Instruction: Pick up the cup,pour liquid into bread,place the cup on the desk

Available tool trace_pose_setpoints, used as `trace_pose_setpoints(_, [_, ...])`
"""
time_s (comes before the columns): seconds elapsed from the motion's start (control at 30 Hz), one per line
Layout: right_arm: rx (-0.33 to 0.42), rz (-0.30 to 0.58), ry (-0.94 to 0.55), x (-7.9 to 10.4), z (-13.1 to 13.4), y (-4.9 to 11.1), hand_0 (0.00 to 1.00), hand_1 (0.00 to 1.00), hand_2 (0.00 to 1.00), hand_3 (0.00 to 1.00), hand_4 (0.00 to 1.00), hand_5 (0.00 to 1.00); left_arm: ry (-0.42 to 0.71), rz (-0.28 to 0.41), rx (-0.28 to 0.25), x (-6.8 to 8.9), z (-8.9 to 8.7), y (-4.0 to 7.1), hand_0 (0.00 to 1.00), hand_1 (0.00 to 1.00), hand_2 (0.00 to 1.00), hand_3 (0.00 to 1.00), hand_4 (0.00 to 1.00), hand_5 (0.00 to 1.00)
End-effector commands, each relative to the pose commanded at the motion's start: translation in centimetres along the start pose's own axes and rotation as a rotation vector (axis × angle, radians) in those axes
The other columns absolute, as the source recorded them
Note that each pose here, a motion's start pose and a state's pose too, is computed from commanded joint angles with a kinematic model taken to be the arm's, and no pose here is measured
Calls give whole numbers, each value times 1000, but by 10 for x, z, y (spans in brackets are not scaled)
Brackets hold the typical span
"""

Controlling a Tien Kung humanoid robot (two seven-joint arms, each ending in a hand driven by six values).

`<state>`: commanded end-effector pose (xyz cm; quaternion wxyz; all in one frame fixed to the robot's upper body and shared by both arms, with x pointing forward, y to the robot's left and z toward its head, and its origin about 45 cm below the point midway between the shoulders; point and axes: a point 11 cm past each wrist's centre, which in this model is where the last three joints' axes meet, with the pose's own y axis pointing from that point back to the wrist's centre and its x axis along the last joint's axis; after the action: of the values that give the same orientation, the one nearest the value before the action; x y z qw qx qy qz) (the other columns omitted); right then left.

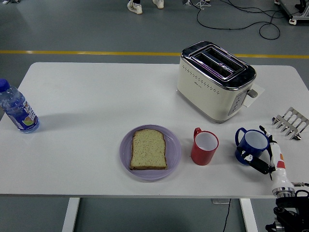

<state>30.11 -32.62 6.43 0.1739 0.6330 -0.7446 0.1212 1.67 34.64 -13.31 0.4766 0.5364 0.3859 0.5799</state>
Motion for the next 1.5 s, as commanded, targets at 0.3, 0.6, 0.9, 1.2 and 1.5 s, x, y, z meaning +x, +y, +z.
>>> trace_pose_setpoints(0.3, [-4, 14, 1, -2, -2, -5, 871, 685, 882, 998, 943, 142, 1, -1, 1, 0, 0, 0, 646, 605, 587, 526, 293, 763])
trace_pose_setpoints(0.6, [40, 15, -18, -1, -16, -7, 872, 692, 890, 998, 952, 124, 1, -1, 1, 0, 0, 0, 646, 604, 587, 525, 293, 764])
trace_pose_setpoints(0.9, [162, 48, -60, 10, -58, -8, 883, 705, 896, 998, 955, 124, 0, -1, -1, 0, 1, 0, 646, 605, 587, 526, 293, 764])
trace_pose_setpoints(1.2, [321, 126, -130, 37, -126, -14, 877, 715, 896, 982, 949, 126, 1, -1, 0, 0, 0, 0, 646, 604, 585, 526, 294, 764])
trace_pose_setpoints(1.5, [289, 80, -519, 73, -162, -22, 724, 659, 711, 633, 642, 210, -4, -2, 6, 0, -3, 0, 646, 602, 585, 526, 292, 763])
